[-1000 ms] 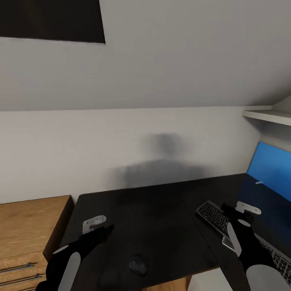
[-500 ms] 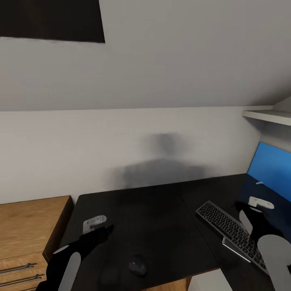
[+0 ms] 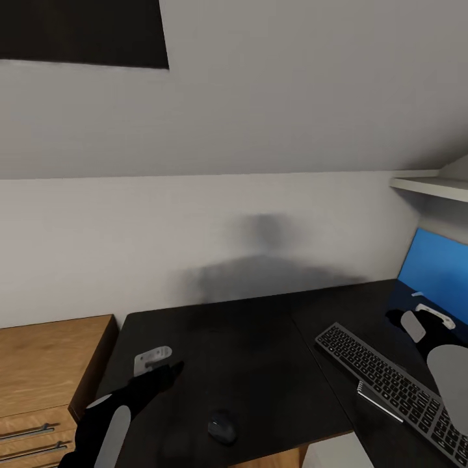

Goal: In the bedroom, organize the workspace by keeping the computer under the desk, ensuring the monitor is on the desk, placing the keyboard on the desk next to the monitor, placing the mouse on the desk next to the keyboard, moving the folder from the swivel chair onto the desk next to the mouse, stacking the notebook on top of the folder with the pen on top of the notebook, and positioning the swivel chair next to the desk.

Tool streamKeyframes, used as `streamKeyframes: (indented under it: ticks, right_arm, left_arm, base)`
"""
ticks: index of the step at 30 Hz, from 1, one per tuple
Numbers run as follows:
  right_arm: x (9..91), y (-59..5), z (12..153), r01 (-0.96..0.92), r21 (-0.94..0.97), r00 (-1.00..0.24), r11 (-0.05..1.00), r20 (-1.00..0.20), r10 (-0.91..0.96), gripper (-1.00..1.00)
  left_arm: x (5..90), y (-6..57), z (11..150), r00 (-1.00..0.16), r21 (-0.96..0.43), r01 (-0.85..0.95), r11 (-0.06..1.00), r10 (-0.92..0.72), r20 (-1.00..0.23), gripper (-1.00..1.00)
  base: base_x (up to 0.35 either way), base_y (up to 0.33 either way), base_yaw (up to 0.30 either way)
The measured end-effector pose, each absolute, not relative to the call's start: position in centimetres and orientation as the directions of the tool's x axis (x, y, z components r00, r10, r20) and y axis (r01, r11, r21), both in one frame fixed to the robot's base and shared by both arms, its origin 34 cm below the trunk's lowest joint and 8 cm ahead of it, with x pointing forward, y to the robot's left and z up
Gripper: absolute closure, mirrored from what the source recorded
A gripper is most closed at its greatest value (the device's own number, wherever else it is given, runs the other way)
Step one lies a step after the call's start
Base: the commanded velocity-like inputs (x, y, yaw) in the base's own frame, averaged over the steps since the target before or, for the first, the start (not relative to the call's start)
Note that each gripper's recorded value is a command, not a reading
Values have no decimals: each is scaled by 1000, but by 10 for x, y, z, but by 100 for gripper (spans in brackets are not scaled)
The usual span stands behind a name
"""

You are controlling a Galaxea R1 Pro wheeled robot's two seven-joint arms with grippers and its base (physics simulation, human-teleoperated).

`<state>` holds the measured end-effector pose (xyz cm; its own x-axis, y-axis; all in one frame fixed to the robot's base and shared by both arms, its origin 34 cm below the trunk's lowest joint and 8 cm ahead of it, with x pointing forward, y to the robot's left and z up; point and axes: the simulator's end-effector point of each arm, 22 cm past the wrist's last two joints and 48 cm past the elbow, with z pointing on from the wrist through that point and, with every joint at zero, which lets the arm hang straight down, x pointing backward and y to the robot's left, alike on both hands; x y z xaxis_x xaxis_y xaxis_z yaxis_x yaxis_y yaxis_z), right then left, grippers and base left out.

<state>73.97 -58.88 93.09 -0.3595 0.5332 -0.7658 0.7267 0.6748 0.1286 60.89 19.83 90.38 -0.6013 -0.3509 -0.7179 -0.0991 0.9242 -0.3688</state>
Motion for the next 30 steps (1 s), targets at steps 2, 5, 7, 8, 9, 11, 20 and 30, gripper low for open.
streamKeyframes:
  ticks: [2,5,7,8,9,11,20,30]
  right_arm:
    - [740,-589,931,727,128,-361,675,-765,533,-100]
    - [739,-590,930,728,125,-362,674,-765,533,-100]
    - [738,-590,929,729,123,-364,673,-764,533,-100]
    - [737,-590,929,730,121,-365,672,-763,533,-100]
    - [737,-590,929,731,120,-365,672,-763,534,-100]
    - [733,-590,923,737,109,-376,667,-754,539,-100]
    - [726,-586,909,739,91,-401,667,-736,545,-100]
    - [720,-594,910,738,59,-424,672,-735,530,-100]
  left_arm:
    - [609,198,904,-601,-369,-99,924,-351,-718,-100]
    - [609,198,904,-600,-369,-99,924,-351,-719,-100]
    - [609,198,905,-600,-370,-97,924,-351,-719,-100]
    - [609,198,906,-598,-372,-95,924,-351,-720,-100]
    - [610,197,907,-598,-372,-93,923,-351,-721,-100]
    - [610,194,910,-596,-377,-85,922,-350,-722,-100]
    - [643,180,945,-624,-346,-112,931,-337,-705,-100]
    - [719,147,957,-748,-353,-139,925,-332,-575,-100]
  base:
    - [0,0,0]
    - [0,0,0]
    - [0,0,0]
    - [0,0,0]
    - [0,0,0]
    - [0,0,0]
    - [0,0,0]
    - [0,0,0]
